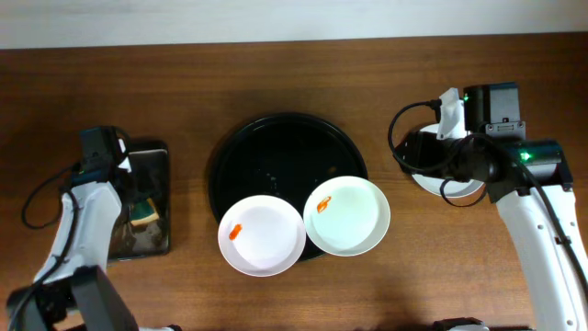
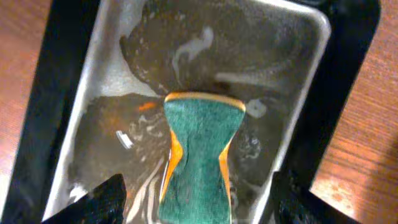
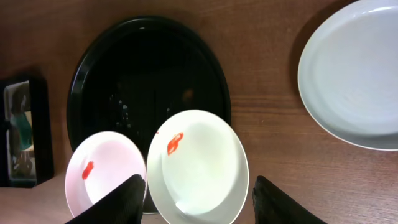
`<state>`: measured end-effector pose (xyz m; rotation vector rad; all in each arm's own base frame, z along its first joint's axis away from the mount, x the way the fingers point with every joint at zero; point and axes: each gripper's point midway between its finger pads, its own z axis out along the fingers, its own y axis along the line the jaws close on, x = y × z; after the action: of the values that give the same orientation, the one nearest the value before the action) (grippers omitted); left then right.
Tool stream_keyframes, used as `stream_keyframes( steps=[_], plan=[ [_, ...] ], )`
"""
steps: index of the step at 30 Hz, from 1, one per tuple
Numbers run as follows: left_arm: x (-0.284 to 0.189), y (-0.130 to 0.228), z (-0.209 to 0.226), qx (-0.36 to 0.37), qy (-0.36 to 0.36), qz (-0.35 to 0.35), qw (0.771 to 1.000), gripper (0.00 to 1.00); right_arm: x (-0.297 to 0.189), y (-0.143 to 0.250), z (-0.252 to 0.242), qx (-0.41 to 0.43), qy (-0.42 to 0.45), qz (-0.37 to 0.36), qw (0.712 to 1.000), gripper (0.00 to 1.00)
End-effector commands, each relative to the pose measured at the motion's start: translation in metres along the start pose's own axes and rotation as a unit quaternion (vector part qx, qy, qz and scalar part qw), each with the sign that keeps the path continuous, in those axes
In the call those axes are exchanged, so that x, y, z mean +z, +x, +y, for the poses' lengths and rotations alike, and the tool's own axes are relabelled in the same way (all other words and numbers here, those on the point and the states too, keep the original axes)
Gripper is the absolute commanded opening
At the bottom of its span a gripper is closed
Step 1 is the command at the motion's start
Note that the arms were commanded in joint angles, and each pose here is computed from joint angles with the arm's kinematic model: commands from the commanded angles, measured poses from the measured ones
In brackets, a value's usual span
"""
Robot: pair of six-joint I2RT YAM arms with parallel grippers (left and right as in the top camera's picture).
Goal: Clean dirty plates on tray and stack at the side
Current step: 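Dip the sponge in the soapy tray with the left gripper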
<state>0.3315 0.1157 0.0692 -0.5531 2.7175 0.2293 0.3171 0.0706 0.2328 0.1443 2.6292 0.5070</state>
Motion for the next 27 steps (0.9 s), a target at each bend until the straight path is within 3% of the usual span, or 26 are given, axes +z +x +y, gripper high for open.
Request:
stream_keyframes(
  steps=[1, 4, 7, 8, 9, 13, 14, 15, 16, 19, 20, 21, 22, 24, 25, 27],
  plan=[
    [0.006, 0.024, 0.001, -0.025, -0.003, 0.048, 0.999, 0.61, -0.003, -0.002, 0.003, -0.010, -0.001, -0.006, 1.000, 0.57],
    [0.047, 0.064, -0.006, -0.019, 0.004, 0.121, 0.992, 0.49, -0.003, -0.002, 0.003, -0.010, 0.000, -0.006, 1.000, 0.57],
    [0.063, 0.073, -0.007, -0.017, 0.000, 0.143, 0.990, 0.38, -0.003, -0.002, 0.003, -0.009, 0.000, -0.006, 1.000, 0.57],
    [0.065, 0.075, -0.008, -0.016, 0.000, 0.146, 0.989, 0.13, -0.003, -0.002, 0.003, -0.009, 0.000, -0.006, 1.000, 0.57],
    [0.065, 0.075, -0.008, -0.016, 0.000, 0.146, 0.989, 0.00, -0.003, -0.002, 0.003, -0.009, 0.000, -0.006, 1.000, 0.57],
    [0.042, 0.042, -0.007, -0.012, -0.001, 0.140, 0.990, 0.00, -0.003, -0.002, 0.003, -0.009, -0.001, -0.006, 1.000, 0.57],
    [0.033, 0.033, -0.007, -0.013, -0.001, 0.140, 0.990, 0.26, -0.003, -0.002, 0.003, -0.009, 0.000, -0.006, 1.000, 0.57],
    [0.029, 0.029, -0.006, -0.012, -0.003, 0.141, 0.990, 0.70, -0.003, -0.002, 0.003, -0.009, 0.000, -0.006, 1.000, 0.57],
    [0.027, 0.027, -0.005, -0.013, -0.005, 0.139, 0.990, 0.86, -0.003, -0.002, 0.003, -0.009, 0.000, -0.006, 1.000, 0.57],
    [0.029, 0.021, 0.000, -0.011, -0.020, 0.127, 0.992, 0.85, -0.003, -0.002, 0.003, -0.009, 0.000, -0.007, 1.000, 0.57],
    [0.030, 0.016, -0.001, -0.013, -0.018, 0.116, 0.993, 0.69, -0.003, -0.002, 0.003, -0.009, 0.000, -0.007, 1.000, 0.57],
    [0.032, 0.012, -0.002, -0.014, -0.017, 0.108, 0.994, 0.35, -0.003, -0.002, 0.003, -0.009, 0.000, -0.007, 1.000, 0.57],
    [0.034, 0.012, -0.002, -0.014, -0.017, 0.108, 0.994, 0.31, -0.003, -0.002, 0.003, -0.009, 0.000, -0.007, 1.000, 0.57],
    [0.051, 0.022, -0.004, -0.013, -0.017, 0.120, 0.993, 0.34, -0.003, 0.000, 0.002, -0.008, 0.000, -0.003, 1.000, 0.57],
    [0.058, 0.026, -0.005, -0.012, -0.018, 0.126, 0.992, 0.29, -0.003, 0.001, 0.002, -0.007, 0.002, 0.001, 1.000, 0.57],
    [0.065, 0.022, -0.006, -0.013, -0.017, 0.118, 0.993, 0.02, -0.003, 0.003, 0.001, -0.006, 0.002, 0.004, 1.000, 0.57]
  ],
)
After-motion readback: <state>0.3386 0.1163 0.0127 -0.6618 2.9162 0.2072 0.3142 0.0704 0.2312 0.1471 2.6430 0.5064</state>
